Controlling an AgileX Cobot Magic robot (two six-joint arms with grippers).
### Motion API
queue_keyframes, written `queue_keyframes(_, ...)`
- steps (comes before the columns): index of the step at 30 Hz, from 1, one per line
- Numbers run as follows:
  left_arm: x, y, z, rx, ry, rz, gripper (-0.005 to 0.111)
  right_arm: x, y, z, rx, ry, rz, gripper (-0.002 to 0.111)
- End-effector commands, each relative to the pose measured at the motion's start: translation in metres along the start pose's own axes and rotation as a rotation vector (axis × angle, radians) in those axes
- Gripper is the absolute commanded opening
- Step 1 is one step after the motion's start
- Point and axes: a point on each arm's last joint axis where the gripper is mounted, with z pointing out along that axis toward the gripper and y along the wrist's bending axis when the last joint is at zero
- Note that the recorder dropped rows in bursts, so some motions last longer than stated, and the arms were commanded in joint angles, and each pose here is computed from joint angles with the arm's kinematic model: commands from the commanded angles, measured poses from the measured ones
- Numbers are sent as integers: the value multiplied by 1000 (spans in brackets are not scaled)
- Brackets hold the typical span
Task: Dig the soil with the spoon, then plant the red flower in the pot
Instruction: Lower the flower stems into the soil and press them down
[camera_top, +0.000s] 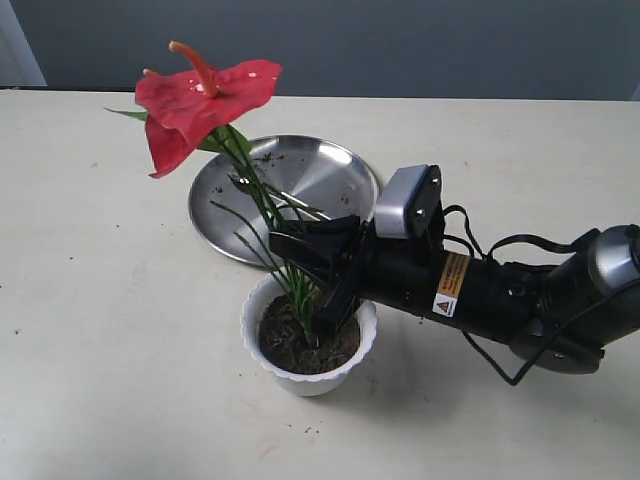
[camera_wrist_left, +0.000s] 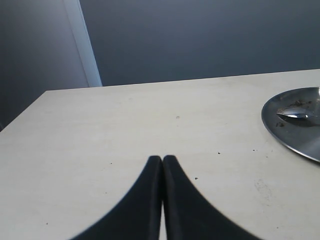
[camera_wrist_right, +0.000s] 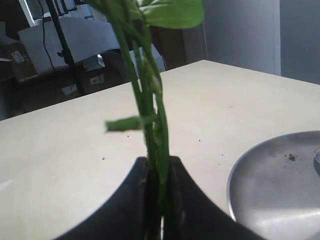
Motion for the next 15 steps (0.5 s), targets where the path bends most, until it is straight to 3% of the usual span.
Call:
queue_keyframes(1,-2,0,-1,8,-16,-9,0,24,5,-5,-44,144,47,-1)
queue_keyframes(15,-2,0,-1,8,-16,-9,0,26,7,-5,-51,177,186,-1)
